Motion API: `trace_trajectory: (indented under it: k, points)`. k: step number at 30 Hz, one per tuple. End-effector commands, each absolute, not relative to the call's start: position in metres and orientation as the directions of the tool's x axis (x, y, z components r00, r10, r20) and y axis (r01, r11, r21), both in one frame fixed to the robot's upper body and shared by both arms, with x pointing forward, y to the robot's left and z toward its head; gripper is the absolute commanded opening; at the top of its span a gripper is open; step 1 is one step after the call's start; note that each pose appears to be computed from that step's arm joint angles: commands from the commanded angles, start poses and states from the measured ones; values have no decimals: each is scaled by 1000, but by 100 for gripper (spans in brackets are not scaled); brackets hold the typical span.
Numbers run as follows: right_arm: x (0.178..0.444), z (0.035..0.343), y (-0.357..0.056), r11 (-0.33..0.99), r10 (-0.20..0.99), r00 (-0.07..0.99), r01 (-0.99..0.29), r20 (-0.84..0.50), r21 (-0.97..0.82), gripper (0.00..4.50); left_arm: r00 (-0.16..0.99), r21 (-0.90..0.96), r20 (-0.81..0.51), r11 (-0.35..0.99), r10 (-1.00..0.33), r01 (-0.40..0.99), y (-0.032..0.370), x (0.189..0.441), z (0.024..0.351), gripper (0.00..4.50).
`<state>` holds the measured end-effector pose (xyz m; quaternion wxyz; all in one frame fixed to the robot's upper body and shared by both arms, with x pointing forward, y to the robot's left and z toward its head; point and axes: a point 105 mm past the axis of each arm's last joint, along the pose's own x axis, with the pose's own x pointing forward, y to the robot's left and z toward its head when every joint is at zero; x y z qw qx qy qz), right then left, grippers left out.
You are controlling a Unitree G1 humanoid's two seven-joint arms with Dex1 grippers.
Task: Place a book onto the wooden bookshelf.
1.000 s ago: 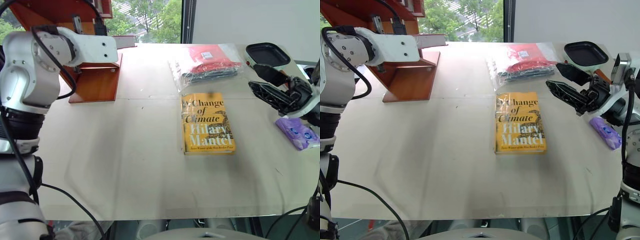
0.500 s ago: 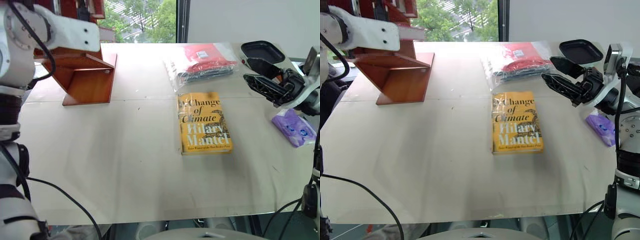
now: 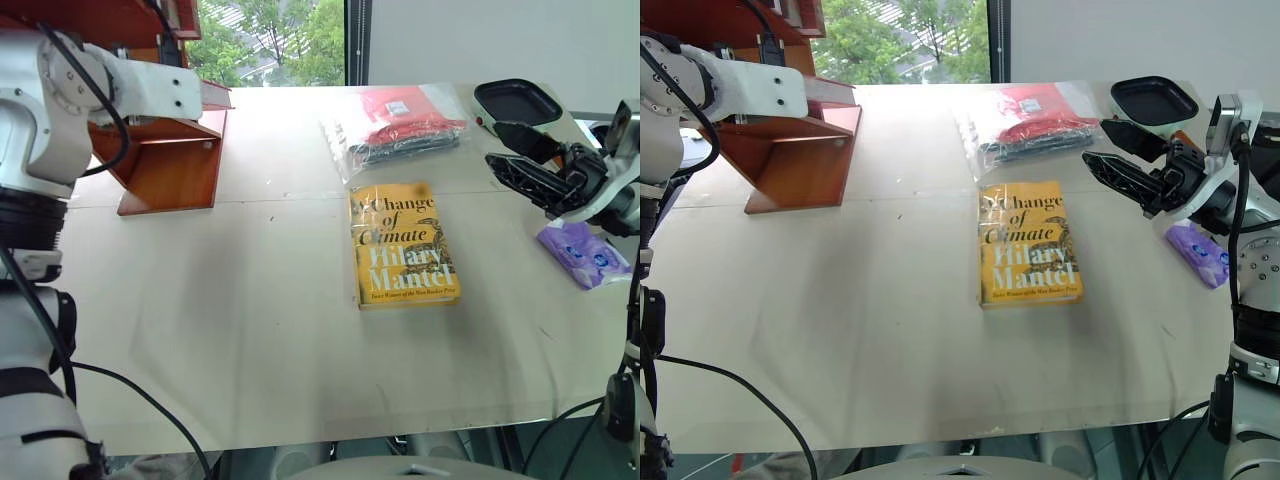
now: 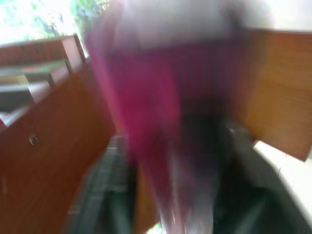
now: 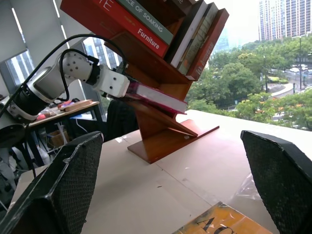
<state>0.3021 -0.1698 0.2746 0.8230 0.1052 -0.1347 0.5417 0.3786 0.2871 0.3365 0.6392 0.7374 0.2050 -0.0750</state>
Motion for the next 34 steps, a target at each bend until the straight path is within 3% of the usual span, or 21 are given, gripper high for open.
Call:
trace_trajectory:
  k: [1,6,12,15,17,20,23,29,34]
  points:
    - [295,283,-174,404,860,371,-915,351,-23,450,943,953,-273,-78,192,292,289,371,368,429]
    - [295,282,-173,403,862,372,-915,346,-22,450,943,949,-312,-5,118,315,283,363,366,443]
    - [296,278,-174,404,864,375,-915,335,-19,450,963,957,-269,106,-15,269,270,342,378,443]
    - [301,257,-183,456,853,432,-890,291,-16,450,938,902,-120,358,-326,240,224,325,395,443]
    - [303,235,-191,527,827,503,-849,252,-37,450,866,781,-98,501,-491,372,200,315,373,443]
    - [306,203,-200,624,778,606,-775,167,-100,450,783,579,-61,617,-619,533,171,310,327,443]
    - [303,178,-212,680,733,672,-718,106,-147,450,768,383,-66,695,-637,609,159,308,269,443]
    - [286,136,-235,735,661,750,-650,-7,-192,450,769,228,-198,734,-608,639,156,289,155,443]
    - [274,117,-248,754,634,772,-632,-52,-178,450,756,89,-211,758,-619,646,158,271,114,443]
